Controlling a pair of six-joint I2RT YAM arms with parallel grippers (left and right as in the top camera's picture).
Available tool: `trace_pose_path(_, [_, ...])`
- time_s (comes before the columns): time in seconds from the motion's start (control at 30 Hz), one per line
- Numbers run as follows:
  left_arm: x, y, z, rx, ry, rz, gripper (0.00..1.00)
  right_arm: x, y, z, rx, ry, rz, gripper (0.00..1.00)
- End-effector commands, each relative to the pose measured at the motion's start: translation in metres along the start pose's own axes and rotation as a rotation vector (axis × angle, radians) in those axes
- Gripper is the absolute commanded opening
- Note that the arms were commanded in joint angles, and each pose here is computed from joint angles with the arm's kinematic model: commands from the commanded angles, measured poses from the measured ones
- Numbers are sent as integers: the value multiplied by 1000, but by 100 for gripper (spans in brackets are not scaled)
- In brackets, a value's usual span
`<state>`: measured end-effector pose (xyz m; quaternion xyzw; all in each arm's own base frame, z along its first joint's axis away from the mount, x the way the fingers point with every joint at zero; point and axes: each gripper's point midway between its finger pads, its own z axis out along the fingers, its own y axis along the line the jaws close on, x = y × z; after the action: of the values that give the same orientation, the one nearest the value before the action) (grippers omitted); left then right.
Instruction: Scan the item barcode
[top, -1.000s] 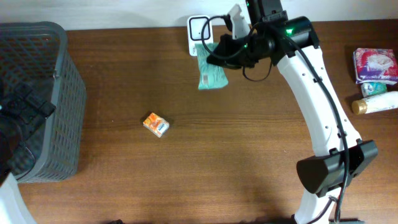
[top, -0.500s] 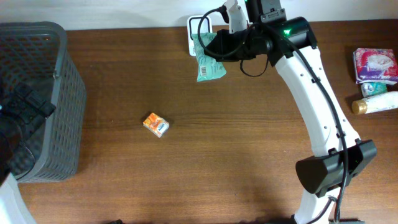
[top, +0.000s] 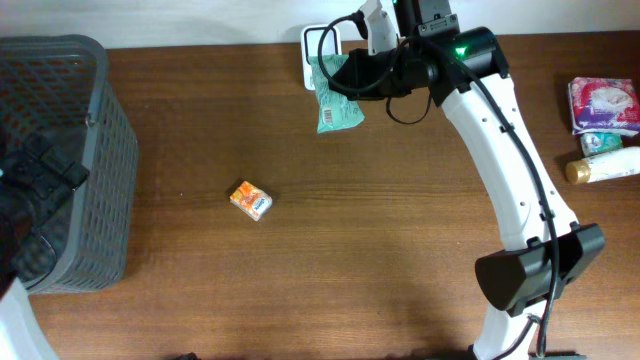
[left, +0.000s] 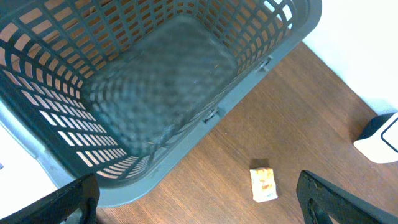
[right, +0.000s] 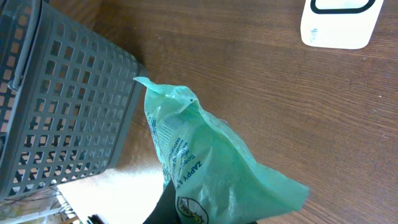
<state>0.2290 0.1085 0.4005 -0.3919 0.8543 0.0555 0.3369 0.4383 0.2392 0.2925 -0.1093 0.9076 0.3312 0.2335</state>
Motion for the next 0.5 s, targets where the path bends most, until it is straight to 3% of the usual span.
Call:
trace_pose_path(0.0, [-1,2,-1,-6,-4,-13,99,0,4,1,0,3,-22,4])
trace_pose_path(0.1, [-1,2,-1,-5,-4,-13,99,12,-33,15,173,28,5,4])
trace_pose_path(0.2, [-1,2,-1,-6,-4,-13,99,50,-111,29,565,86,99,4])
trace_pose_path(0.33, [-1,2,-1,-5,-4,-13,99,99,-185,21,983,156,89,4])
trace_pose_path(0.47, [-1,2,-1,-6,-4,-13,99,131,-224,16,1160,197,56,4])
